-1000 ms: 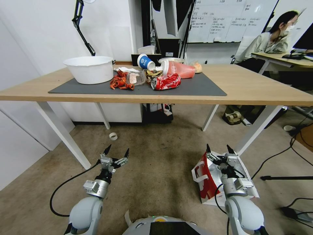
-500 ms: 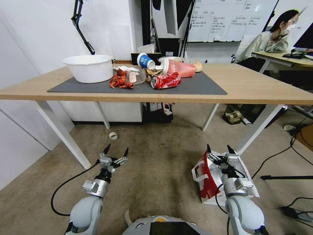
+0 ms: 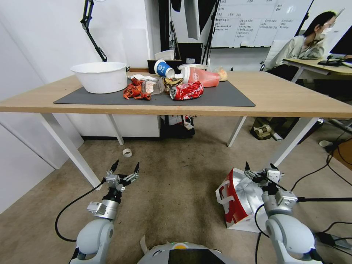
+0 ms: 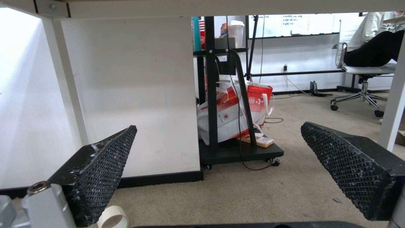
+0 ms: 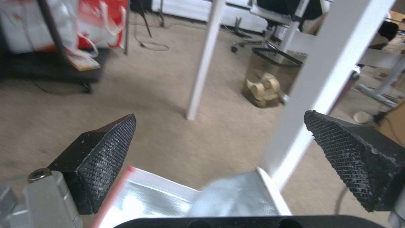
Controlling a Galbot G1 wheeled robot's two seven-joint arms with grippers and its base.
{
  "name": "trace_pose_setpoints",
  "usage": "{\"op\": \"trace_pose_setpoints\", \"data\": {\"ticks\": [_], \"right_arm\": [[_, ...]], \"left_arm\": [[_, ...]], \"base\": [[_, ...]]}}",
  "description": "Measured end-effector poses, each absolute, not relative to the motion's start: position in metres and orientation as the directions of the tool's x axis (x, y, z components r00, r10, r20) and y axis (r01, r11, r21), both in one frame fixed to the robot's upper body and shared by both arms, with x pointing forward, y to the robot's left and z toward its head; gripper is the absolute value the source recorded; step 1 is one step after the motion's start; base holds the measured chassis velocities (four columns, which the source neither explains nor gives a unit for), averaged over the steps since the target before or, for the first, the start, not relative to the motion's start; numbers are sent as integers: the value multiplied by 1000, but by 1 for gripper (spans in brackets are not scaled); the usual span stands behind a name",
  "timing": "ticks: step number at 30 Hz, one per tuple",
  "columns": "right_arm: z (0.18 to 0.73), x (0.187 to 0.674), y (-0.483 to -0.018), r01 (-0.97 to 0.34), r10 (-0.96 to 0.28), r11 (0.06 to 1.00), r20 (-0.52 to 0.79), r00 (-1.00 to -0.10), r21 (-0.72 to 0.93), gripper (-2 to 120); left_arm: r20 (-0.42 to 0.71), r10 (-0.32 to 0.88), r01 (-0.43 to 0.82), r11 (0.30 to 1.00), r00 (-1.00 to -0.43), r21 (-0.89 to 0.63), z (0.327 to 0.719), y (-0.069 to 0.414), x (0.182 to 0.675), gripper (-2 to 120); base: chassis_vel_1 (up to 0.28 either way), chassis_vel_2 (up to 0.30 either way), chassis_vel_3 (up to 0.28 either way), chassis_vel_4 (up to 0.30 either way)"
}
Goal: Pick up the food delivery bag from the floor and place it on the table.
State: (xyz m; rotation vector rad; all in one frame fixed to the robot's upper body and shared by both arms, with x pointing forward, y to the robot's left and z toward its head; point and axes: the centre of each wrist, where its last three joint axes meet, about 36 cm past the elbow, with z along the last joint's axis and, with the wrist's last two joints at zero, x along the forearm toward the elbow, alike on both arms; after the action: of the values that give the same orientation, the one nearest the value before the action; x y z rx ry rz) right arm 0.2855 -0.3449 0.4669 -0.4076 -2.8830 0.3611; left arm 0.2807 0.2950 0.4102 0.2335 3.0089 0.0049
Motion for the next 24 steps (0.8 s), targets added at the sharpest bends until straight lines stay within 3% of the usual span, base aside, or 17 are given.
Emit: {"op": "trace_pose_setpoints", "data": {"ticks": [24], "right_arm": [[424,323,-420,250,389,890,349,-853,-380,100]], "left_arm": [[-88,140,141,990,-986,0,396,297,291,100]], "base": [[0,0,0,0]]}}
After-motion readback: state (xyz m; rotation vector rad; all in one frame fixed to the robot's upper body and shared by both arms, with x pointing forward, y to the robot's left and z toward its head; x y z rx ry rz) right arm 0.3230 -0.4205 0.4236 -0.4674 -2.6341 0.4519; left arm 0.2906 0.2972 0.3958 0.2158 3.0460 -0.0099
